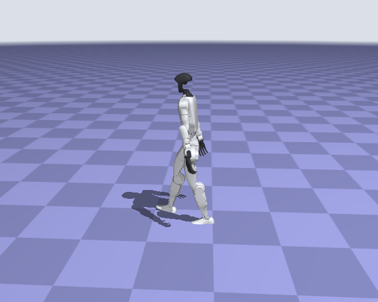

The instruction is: Upper body actions

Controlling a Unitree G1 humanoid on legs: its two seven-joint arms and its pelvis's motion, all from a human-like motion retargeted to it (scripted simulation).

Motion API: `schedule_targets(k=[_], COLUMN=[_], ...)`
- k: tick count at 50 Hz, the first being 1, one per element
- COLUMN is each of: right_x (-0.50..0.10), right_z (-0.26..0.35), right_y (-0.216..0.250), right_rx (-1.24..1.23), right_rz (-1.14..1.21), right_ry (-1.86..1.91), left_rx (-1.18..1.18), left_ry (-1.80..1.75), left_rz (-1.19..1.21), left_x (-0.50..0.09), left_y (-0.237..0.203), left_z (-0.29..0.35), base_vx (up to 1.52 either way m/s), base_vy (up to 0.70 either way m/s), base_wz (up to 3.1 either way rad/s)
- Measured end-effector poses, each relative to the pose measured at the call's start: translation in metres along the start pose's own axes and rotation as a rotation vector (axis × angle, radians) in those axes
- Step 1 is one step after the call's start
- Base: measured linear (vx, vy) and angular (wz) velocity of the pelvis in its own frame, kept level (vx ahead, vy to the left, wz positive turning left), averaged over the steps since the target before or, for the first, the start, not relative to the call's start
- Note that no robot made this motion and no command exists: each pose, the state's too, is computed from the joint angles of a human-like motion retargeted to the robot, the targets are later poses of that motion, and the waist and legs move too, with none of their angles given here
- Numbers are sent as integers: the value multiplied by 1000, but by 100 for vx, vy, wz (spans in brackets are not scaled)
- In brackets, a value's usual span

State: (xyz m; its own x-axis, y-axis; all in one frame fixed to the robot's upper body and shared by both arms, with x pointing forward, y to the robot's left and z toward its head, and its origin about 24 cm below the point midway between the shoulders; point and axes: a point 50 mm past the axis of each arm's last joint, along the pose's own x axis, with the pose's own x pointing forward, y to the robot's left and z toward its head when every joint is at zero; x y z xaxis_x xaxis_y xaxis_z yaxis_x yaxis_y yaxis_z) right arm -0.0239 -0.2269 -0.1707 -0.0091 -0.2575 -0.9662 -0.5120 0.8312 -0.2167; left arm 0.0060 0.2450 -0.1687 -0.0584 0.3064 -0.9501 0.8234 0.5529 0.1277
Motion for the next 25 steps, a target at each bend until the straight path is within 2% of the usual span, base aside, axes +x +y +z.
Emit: schedule_targets(k=[8,13,20,25], right_x=[0,0,-30,-112], right_z=[9,44,145,243], right_y=[1,-8,-37,-72], right_rx=[-26,-76,-166,-185], right_rz=[-27,-125,-394,-616], right_ry=[-58,-204,-666,-1178], left_rx=[42,5,-3,-17], left_ry=[1,-15,-21,-32], left_rz=[-18,-29,11,16], left_x=[0,0,0,-1], left_y=[-4,-12,-9,-12], left_z=[2,6,9,12], base_vx=[41,43,36,23], base_vy=[-18,-24,-30,-19], base_wz=[21,46,-8,-16])
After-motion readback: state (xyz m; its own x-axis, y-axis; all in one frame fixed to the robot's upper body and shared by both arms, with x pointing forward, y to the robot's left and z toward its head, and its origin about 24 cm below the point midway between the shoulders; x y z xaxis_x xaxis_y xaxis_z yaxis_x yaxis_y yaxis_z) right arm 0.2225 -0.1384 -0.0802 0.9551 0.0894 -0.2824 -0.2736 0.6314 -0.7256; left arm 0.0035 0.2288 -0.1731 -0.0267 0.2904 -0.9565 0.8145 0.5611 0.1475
